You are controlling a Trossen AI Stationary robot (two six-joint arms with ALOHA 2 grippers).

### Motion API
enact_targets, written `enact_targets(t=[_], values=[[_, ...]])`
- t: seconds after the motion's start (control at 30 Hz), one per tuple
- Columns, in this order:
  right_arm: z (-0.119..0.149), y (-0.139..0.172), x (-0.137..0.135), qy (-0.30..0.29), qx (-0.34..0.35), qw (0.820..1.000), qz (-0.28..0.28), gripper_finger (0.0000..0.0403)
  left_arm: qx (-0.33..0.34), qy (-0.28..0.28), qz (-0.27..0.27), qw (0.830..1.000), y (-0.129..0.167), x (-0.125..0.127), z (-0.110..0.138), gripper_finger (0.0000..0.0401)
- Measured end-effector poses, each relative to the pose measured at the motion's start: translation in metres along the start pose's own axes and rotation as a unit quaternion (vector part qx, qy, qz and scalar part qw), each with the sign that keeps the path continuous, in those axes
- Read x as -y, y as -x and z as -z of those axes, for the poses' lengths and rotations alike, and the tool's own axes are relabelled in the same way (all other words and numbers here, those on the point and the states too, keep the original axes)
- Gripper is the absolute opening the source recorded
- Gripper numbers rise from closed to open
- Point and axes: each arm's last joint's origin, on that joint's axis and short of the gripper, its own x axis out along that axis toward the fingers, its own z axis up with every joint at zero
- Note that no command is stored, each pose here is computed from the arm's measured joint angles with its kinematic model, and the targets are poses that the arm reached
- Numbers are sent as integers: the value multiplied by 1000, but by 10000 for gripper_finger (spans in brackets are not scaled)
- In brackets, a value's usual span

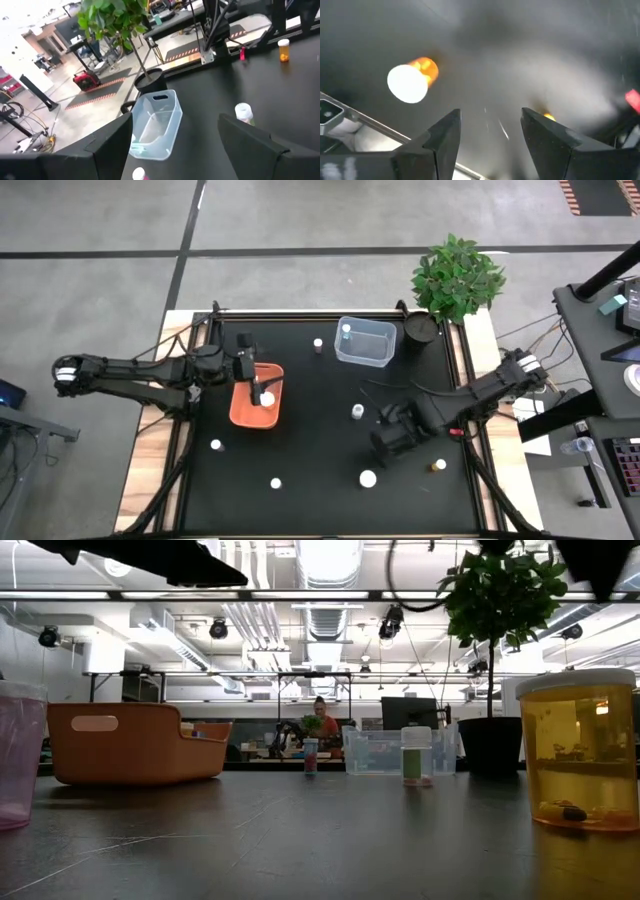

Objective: Pick and place medicine bottles into bin by pill shape (circle, oval)
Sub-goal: Put the small orange tablet pill bottle into the transparent bin

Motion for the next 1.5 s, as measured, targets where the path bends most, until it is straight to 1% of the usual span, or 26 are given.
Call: enact_targets(t=[0.13, 0.33, 0.5, 0.63, 0.73, 0.83, 1.1, 1.23, 1.37, 1.5], values=[[24, -6, 16, -38, -5, 999, 17, 198, 8, 3, -4, 1000, 4, -2, -2, 274], [52, -20, 52, -91, -7, 995, 45, 198, 9, 4, -4, 1000, 8, -3, -3, 274], [66, -29, 81, -124, -8, 991, 43, 198, 4, 2, -2, 1000, 8, -3, -1, 274], [70, -40, 95, -146, -11, 989, 37, 198, 4, 2, -2, 1000, 8, -3, -1, 274], [72, -48, 98, -147, -16, 989, 27, 198, 4, 2, -2, 1000, 8, -3, -2, 274], [72, -57, 98, -146, -16, 989, 28, 198, 4, 2, -2, 1000, 8, -3, -1, 274], [78, -79, 94, -132, -13, 990, 53, 198, 1, 1, 0, 1000, 7, -2, -1, 274], [83, -89, 94, -127, -30, 989, 69, 198, 1, 1, 0, 1000, 7, -2, -1, 274], [87, -98, 93, -124, -39, 990, 56, 198, 1, 1, 0, 1000, 7, -2, -1, 274], [88, -104, 92, -123, -37, 990, 61, 198, 1, 1, 0, 1000, 7, -2, -1, 274]])
